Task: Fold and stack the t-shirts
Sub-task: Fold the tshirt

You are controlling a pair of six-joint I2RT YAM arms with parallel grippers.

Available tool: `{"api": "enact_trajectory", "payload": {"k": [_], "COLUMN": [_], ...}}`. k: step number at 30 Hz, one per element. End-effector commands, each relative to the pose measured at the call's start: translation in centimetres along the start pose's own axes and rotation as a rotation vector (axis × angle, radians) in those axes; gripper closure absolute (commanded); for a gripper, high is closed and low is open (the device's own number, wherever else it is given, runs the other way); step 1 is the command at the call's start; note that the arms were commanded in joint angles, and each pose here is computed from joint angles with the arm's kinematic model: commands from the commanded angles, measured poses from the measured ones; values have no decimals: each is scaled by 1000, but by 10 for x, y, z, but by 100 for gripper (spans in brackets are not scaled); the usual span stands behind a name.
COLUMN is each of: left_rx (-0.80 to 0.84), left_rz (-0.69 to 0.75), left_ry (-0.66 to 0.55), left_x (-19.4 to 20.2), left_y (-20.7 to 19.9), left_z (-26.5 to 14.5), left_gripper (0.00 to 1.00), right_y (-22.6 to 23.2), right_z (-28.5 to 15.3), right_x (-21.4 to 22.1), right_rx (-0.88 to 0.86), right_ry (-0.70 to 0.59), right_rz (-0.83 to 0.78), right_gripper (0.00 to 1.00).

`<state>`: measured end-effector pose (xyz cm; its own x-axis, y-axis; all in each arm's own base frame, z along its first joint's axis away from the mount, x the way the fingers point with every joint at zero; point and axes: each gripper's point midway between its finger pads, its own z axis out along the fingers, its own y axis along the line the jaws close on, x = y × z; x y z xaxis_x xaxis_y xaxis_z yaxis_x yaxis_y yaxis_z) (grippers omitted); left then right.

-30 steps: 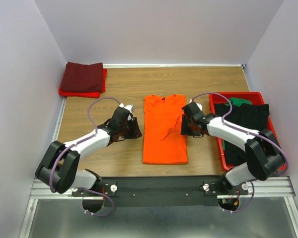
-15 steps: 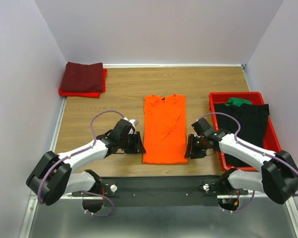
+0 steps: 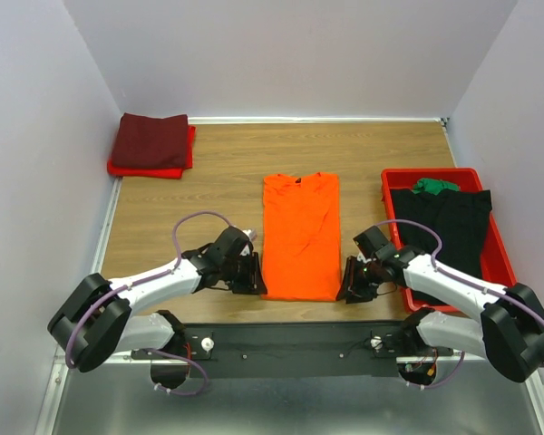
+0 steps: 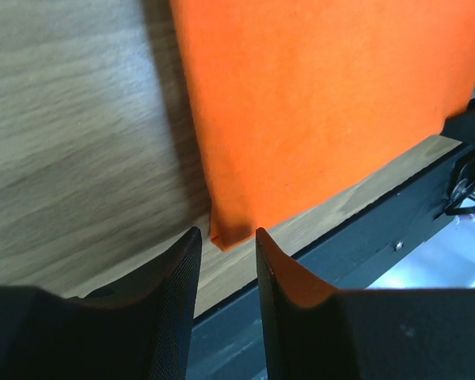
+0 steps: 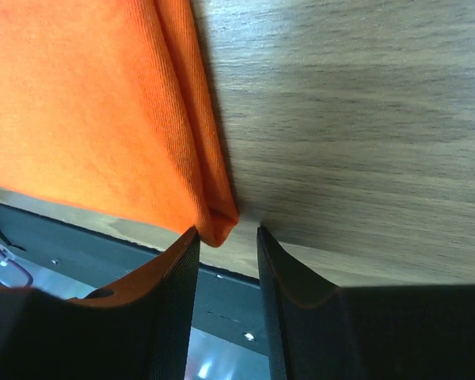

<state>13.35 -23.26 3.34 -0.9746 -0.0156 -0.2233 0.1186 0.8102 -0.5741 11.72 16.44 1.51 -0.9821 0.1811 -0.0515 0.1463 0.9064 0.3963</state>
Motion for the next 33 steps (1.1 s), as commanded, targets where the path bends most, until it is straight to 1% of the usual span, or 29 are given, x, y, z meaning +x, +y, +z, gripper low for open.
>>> {"api": "enact_trajectory", "payload": {"k": [1, 5, 8, 12, 16, 24, 25, 30, 31, 33], "left_rx": [-38, -53, -60, -32, -13, -19, -19, -26, -26, -27], "left_rz": [-30, -40, -43, -32, -19, -24, -23, -23, -18, -19], "left_ry": [37, 48, 33, 24, -2, 28, 32, 48, 55, 62], "left_x": [11, 15, 13, 7, 1, 8, 9, 12, 13, 16], "left_y": [6, 10, 11, 4, -1, 6, 7, 9, 8, 9], "left_z": [-2, -3, -1, 3, 4, 13, 14, 17, 20, 20], "left_gripper": [59, 61, 61, 62, 62, 63, 63, 67, 69, 69], "right_y": [-12, -8, -5, 0, 1, 3, 3, 4, 6, 6], "right_z": [4, 1, -1, -2, 0, 3, 4, 6, 7, 8], "right_x": [9, -4, -13, -21, -23, -23, -24, -22, -20, -19], "right_rx": [37, 46, 45, 28, 25, 14, 15, 6, -8, -12], "right_ry": [13, -47, -87, -125, -130, -123, -124, -114, -98, -96], "right_rz": [22, 44, 48, 46, 50, 47, 47, 42, 37, 36], "right_gripper": [58, 57, 57, 57, 57, 59, 60, 63, 63, 63]}}
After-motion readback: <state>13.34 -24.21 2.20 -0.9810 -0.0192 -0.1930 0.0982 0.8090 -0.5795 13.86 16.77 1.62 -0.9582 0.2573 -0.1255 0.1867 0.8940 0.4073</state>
